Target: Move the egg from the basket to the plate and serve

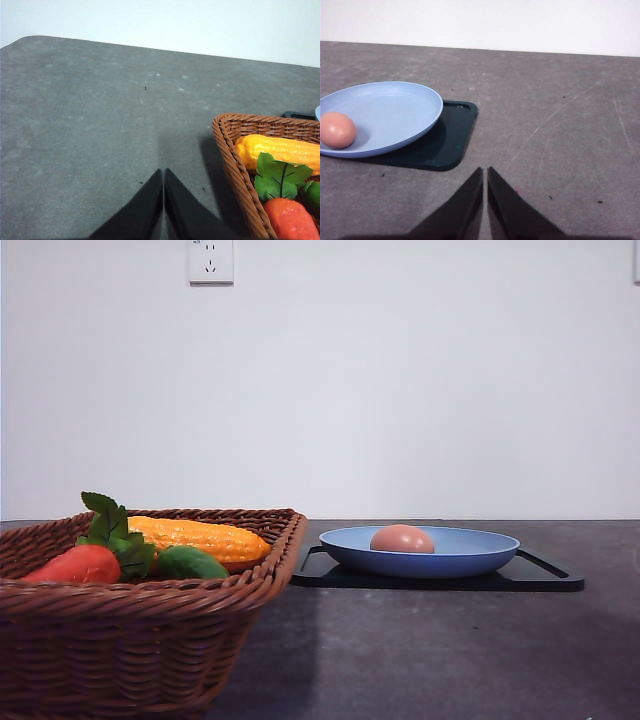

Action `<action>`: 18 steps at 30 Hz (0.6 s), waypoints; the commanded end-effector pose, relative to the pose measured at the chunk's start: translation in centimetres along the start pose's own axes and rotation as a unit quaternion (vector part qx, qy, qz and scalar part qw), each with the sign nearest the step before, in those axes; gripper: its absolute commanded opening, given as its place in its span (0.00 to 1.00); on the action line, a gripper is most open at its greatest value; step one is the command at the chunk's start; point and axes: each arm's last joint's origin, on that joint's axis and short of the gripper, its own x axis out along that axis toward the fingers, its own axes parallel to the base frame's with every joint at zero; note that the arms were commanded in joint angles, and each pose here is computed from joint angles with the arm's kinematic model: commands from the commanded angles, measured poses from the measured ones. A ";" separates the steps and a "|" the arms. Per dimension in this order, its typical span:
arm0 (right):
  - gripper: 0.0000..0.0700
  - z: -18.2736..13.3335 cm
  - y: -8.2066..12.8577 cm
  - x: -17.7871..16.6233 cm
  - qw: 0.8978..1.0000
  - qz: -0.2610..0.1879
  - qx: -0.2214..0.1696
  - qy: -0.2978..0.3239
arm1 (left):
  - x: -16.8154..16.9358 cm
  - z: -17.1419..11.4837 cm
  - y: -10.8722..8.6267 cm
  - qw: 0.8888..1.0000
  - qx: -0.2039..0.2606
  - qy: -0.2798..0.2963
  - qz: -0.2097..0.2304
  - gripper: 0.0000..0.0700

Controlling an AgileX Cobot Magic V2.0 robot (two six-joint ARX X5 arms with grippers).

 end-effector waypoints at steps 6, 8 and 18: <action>0.00 -0.2 0.0 0.0 1.000 0.000 0.008 0.000 | 0.3 -0.9 0.1 1.000 -0.004 0.015 0.001 0.00; 0.00 -0.2 0.0 0.0 1.000 0.000 0.008 0.000 | 0.3 -0.9 0.1 1.000 -0.004 0.015 0.001 0.00; 0.00 -0.2 0.0 0.0 1.000 0.000 0.008 0.000 | 0.3 -0.9 0.1 1.000 -0.004 0.015 0.001 0.00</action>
